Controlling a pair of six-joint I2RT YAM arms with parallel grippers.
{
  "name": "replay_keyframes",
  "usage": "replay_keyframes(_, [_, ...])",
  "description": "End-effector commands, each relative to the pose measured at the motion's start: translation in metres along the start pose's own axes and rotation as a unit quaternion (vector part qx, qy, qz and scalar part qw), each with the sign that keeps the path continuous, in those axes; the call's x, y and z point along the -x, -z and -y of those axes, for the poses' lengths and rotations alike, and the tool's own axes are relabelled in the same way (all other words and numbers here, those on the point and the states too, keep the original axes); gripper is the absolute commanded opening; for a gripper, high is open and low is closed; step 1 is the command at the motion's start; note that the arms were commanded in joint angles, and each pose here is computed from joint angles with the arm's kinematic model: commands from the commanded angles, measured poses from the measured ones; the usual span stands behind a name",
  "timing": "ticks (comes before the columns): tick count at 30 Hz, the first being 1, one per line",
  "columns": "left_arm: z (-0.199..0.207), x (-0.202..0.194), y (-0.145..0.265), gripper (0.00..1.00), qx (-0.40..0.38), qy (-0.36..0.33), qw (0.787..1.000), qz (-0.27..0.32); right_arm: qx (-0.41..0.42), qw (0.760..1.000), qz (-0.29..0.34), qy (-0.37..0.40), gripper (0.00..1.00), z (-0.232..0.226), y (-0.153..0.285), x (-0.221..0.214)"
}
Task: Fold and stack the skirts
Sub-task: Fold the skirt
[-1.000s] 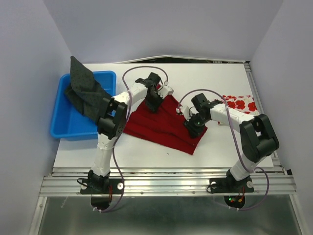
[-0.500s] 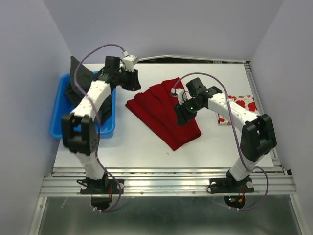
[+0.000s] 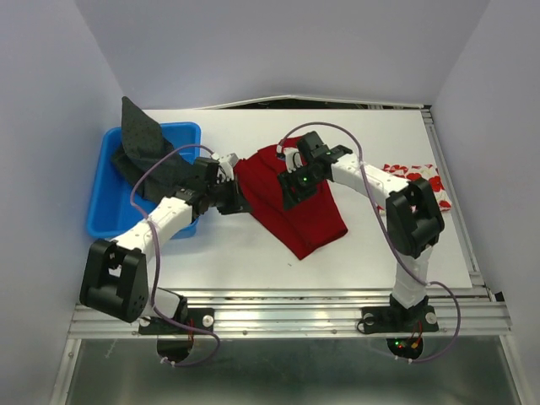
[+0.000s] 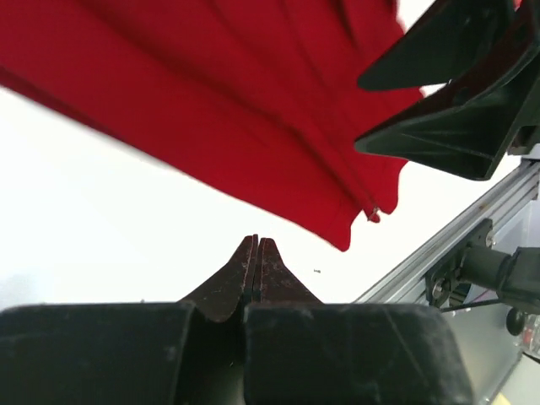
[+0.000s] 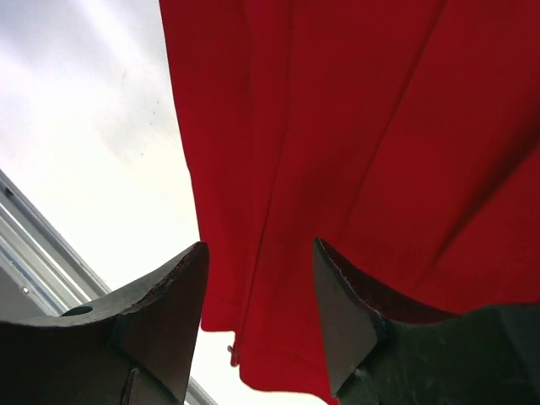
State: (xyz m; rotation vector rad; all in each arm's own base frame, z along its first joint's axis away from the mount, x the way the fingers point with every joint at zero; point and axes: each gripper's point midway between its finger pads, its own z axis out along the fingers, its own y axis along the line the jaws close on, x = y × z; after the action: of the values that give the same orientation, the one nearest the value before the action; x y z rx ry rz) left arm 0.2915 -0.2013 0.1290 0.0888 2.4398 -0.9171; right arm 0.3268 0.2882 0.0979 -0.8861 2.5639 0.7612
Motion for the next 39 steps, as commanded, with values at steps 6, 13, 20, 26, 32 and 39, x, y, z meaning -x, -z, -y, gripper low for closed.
replay_keyframes(6, [-0.03, 0.012, -0.046, 0.0, 0.087, 0.023, 0.996, 0.006, -0.04, 0.997, 0.06, 0.005, 0.57, 0.008, -0.025, 0.038])
replay_keyframes(13, [-0.049, 0.004, -0.083, 0.0, 0.092, 0.032, 0.994, -0.043, -0.053, 0.998, 0.017, 0.011, 0.54, 0.009, -0.049, 0.022])
replay_keyframes(20, [-0.058, -0.007, -0.097, 0.0, 0.092, 0.047, 0.992, -0.067, -0.058, 0.998, 0.011, 0.011, 0.18, 0.008, -0.059, 0.016])
replay_keyframes(26, [-0.068, -0.006, -0.099, 0.0, 0.106, 0.054, 0.99, -0.071, -0.03, 0.998, 0.047, 0.007, 0.01, -0.013, -0.039, 0.044])
replay_keyframes(32, [-0.069, -0.011, -0.093, 0.0, 0.11, 0.052, 0.99, -0.073, -0.01, 0.997, 0.079, 0.009, 0.01, -0.032, -0.015, 0.065])
replay_keyframes(39, [-0.069, -0.013, -0.087, 0.0, 0.113, 0.048, 0.99, -0.069, 0.058, 0.995, 0.079, -0.013, 0.01, -0.06, -0.01, 0.068])
